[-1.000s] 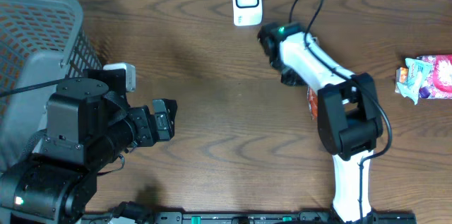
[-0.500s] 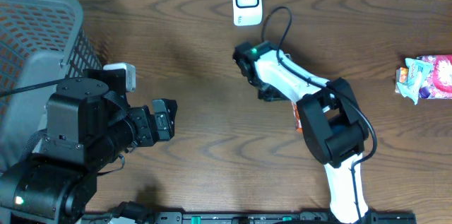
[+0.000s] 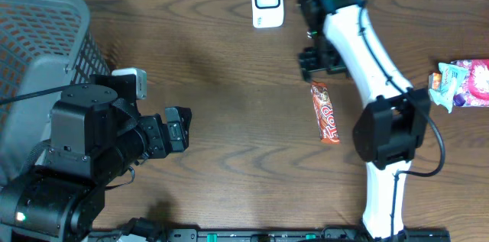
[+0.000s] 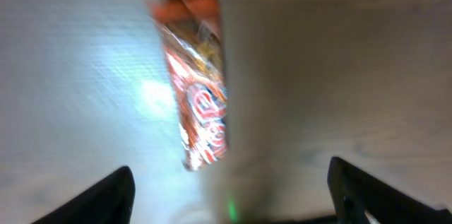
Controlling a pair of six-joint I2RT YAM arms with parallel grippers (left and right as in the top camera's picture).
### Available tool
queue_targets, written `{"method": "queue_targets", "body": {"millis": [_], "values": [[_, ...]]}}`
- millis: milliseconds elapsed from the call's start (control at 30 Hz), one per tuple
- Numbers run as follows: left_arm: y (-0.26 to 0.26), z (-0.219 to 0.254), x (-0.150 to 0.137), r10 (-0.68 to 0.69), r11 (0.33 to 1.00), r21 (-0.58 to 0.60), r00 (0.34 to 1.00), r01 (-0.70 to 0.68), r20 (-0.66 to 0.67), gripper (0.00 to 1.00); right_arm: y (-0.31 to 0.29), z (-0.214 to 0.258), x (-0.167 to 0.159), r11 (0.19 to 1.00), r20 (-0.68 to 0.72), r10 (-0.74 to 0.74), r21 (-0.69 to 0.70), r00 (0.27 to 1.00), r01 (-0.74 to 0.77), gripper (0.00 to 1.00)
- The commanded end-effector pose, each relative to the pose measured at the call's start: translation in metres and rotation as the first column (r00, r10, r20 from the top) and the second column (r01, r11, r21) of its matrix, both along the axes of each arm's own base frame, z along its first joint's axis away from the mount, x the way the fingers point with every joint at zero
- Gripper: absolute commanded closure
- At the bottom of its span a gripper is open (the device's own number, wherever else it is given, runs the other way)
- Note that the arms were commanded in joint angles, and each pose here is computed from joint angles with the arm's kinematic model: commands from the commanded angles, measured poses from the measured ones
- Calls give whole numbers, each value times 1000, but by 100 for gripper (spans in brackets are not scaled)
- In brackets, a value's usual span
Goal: Scan the item barcode
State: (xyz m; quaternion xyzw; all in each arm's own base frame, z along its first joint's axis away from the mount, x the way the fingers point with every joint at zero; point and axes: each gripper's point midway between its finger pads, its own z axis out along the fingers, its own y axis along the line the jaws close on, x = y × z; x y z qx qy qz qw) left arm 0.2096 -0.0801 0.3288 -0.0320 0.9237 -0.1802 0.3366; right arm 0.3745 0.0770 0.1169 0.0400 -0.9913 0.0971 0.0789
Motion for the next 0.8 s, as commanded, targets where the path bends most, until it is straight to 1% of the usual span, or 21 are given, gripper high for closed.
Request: {"method": "queue_targets", "body": {"millis": [0, 33, 67, 200, 233, 267, 367, 467, 500, 600, 667, 733, 767], "values": [[1, 2, 0, 3, 1000, 6, 1000, -3, 8, 2, -7, -12, -15, 995, -110, 68, 81, 992, -59, 8], [1, 2, 0, 3, 1000, 6, 1000, -3, 8, 2, -8, -16, -18, 994, -126, 55, 98, 990, -43, 4], [1, 2, 0, 3, 1000, 6, 1000, -3, 8, 2, -8, -22, -21, 993, -142, 41, 120, 989, -24, 2], [1, 2, -1, 3, 1000, 7, 1000, -3, 8, 2, -4, -48, -33, 986, -194, 17, 167, 981, 16, 4], [1, 2, 0, 3, 1000, 6, 1000, -3, 8, 2, -3, -54, -35, 985, -200, 17, 170, 980, 18, 8], [1, 2, -1, 3, 1000, 7, 1000, -3, 8, 2, -2, -63, -37, 985, -202, 20, 172, 979, 15, 17], [1, 2, -1, 3, 1000, 7, 1000, -3, 8, 2, 1, -83, -39, 985, -193, 29, 172, 981, 5, 39], [1, 2, -1, 3, 1000, 7, 1000, -3, 8, 2, 2, -102, -40, 986, -175, 13, 167, 985, 17, 42], [1, 2, 0, 3, 1000, 6, 1000, -3, 8, 2, 3, -107, -39, 986, -166, 15, 168, 986, 14, 45], [1, 2, 0, 3, 1000, 6, 1000, -3, 8, 2, 4, -121, -37, 984, -136, 18, 176, 991, 6, 47], [1, 2, 0, 3, 1000, 6, 1000, -3, 8, 2, 7, -125, -36, 984, -125, 5, 177, 992, 17, 52], [1, 2, 0, 2, 1000, 7, 1000, -3, 8, 2, 11, -127, -35, 985, -117, -7, 173, 993, 27, 66], [1, 2, 0, 3, 1000, 6, 1000, -3, 8, 2, 13, -127, -34, 984, -110, -4, 174, 994, 23, 76]]}}
